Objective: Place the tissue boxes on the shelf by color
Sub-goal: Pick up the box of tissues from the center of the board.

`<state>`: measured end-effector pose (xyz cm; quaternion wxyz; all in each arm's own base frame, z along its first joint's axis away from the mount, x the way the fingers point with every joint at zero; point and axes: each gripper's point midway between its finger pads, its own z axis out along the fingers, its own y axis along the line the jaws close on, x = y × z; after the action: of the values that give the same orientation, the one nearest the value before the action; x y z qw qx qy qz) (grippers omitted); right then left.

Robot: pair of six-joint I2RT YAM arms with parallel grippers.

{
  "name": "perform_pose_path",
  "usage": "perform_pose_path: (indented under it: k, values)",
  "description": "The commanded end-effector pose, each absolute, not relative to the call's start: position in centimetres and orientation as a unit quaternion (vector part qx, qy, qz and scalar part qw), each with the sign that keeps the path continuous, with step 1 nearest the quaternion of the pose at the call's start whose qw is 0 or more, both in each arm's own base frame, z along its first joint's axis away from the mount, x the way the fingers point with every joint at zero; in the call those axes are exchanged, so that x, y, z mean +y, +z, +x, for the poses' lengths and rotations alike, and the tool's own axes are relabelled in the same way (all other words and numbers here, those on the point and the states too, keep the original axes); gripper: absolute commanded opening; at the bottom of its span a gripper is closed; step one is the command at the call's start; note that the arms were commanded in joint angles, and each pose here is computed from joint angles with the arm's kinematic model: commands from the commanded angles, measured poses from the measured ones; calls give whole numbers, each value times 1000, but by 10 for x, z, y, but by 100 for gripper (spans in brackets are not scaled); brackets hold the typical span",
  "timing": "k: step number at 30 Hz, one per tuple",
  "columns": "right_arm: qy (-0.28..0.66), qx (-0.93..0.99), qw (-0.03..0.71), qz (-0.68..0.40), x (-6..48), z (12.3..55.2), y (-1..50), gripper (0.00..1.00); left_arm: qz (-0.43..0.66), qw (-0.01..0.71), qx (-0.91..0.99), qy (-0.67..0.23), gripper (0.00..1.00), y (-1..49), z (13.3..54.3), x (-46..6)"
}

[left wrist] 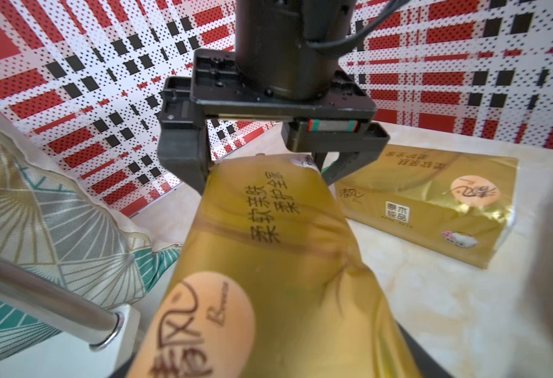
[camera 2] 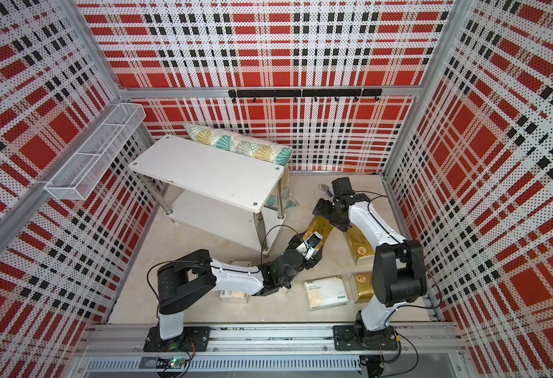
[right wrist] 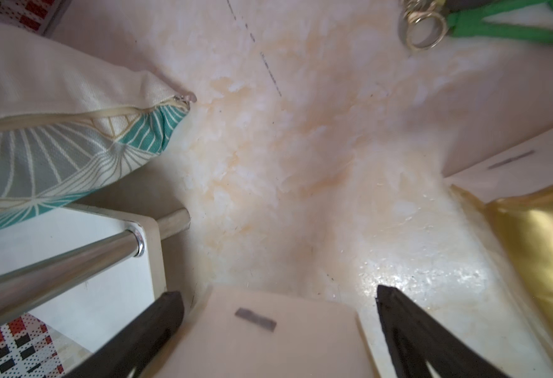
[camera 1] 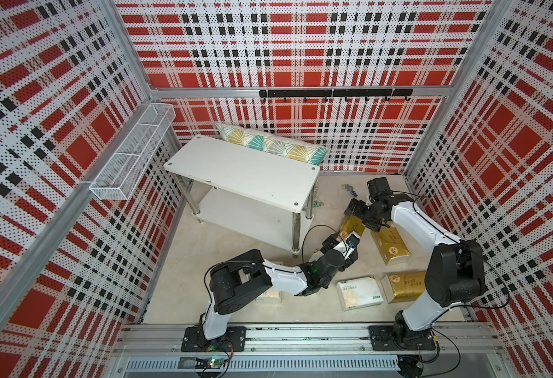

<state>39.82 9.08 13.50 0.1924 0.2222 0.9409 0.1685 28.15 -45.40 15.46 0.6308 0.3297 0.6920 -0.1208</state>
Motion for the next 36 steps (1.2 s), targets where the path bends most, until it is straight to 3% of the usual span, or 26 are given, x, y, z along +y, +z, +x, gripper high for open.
perform_pose_path:
  k: [1,14,26,36]
  values:
    - [164,931,223,240,68,408,155,100,320,633,681,-184,75,187,268,-458]
    - [125,922,259,260,13,419,162,100,322,604,683,-256,75,211,240,-442]
    - [106,921,314,205,9,412,170,100,318,572,697,-292,75,215,215,-416]
    - [100,925,313,192,8,413,168,100,324,543,703,-325,74,216,183,-387]
